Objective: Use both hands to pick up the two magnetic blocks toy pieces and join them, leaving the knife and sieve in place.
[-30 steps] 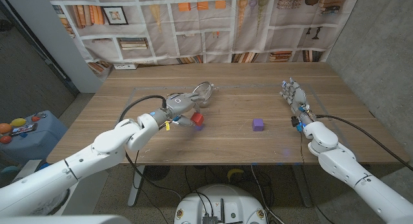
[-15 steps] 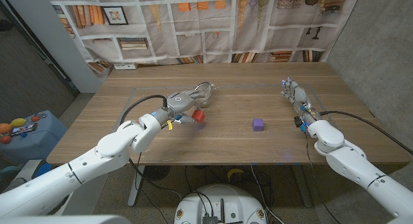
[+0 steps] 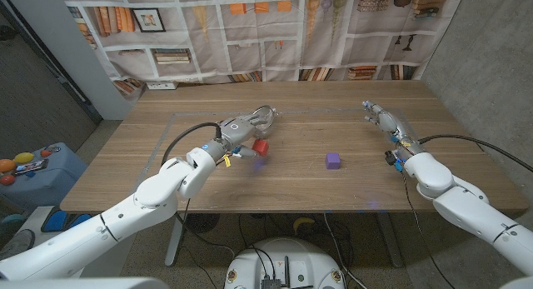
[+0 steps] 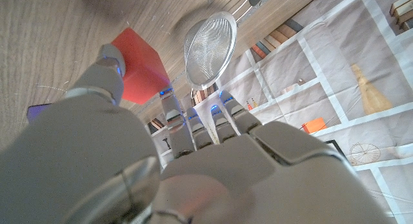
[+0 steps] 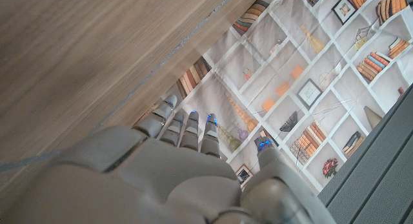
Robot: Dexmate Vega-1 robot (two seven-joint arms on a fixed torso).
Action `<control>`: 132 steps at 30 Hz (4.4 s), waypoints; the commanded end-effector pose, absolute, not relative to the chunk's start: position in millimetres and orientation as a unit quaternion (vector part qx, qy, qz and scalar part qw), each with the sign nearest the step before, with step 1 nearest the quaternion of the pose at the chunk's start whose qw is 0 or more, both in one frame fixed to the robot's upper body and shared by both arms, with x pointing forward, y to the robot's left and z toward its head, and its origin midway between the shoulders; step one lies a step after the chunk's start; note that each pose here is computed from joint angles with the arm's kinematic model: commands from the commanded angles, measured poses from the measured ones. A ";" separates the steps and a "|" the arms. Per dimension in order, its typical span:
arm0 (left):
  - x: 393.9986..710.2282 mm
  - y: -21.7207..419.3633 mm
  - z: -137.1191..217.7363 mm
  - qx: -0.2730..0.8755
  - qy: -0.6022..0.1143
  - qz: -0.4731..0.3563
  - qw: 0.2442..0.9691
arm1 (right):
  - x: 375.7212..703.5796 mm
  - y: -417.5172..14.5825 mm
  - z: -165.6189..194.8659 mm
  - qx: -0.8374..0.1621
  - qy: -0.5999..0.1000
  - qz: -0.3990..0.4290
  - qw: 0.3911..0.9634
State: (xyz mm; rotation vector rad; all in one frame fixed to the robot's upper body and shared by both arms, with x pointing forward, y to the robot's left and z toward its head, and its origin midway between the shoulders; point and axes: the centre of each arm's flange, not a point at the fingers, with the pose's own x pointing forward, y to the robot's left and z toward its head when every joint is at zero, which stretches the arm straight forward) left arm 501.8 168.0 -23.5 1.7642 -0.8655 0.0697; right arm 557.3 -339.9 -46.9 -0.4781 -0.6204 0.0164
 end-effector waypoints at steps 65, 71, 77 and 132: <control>520.8 169.6 -15.9 0.607 -0.369 0.125 0.692 | 453.5 -258.1 -9.6 -0.723 -0.125 0.039 0.678; 525.4 167.8 -17.7 0.586 -0.372 0.133 0.707 | 452.5 -250.0 -9.3 -0.735 -0.110 0.040 0.668; 528.9 164.9 -18.7 0.570 -0.375 0.138 0.718 | 453.5 -243.7 -9.2 -0.750 -0.096 0.040 0.654; 550.8 153.3 -34.7 0.327 -0.385 0.096 0.858 | 496.7 -211.1 -31.4 -0.801 -0.022 0.078 0.593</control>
